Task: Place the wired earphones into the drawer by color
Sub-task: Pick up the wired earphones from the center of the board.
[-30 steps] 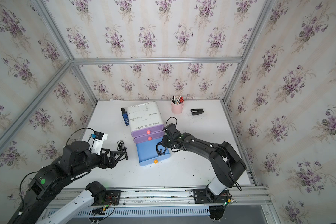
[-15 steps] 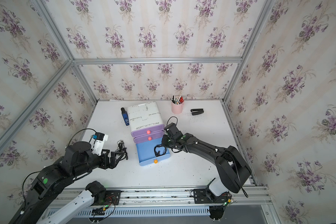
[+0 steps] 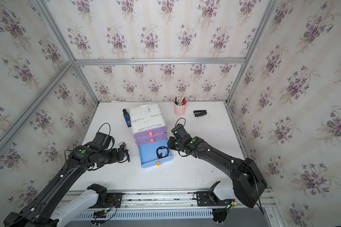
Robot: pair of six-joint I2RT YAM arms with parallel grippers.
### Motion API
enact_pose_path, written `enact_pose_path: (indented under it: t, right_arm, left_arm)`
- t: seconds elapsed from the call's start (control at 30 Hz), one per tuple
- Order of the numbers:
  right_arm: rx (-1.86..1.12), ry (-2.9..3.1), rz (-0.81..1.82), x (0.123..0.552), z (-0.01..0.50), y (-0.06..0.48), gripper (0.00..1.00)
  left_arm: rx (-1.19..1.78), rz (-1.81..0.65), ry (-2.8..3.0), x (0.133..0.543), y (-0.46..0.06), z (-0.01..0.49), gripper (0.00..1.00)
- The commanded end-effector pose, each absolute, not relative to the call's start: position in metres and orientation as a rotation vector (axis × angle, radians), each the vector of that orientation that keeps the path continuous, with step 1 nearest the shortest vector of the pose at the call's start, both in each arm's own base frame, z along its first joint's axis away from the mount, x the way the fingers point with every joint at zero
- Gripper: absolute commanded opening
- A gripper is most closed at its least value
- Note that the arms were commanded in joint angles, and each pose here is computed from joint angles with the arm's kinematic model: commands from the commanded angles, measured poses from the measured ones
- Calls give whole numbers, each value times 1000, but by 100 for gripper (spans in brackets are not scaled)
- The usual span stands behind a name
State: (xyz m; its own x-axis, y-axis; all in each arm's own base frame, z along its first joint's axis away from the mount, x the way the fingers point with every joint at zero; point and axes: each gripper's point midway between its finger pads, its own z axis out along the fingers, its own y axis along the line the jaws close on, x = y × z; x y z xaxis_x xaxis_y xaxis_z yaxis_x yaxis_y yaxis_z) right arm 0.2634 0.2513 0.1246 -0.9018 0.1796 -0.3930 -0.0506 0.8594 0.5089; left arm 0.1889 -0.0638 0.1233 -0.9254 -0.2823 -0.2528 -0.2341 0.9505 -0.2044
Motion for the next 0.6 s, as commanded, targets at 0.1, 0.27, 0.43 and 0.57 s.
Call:
enact_pose_path:
  t: [0.1, 0.27, 0.43, 0.57]
  right_arm:
    - [91, 2612, 741, 256, 120, 248, 28]
    - [83, 2619, 736, 256, 116, 249, 28]
    - [69, 2623, 749, 256, 113, 253, 28]
    - [59, 2627, 749, 256, 112, 253, 27]
  left_arm:
    - [-398, -448, 2882, 206, -92, 98, 78]
    - [-430, -424, 2901, 217, -93, 78, 69]
    - [-485, -359, 2917, 224, -88, 58, 60]
    - [-531, -292, 2905, 230, -81, 48, 56]
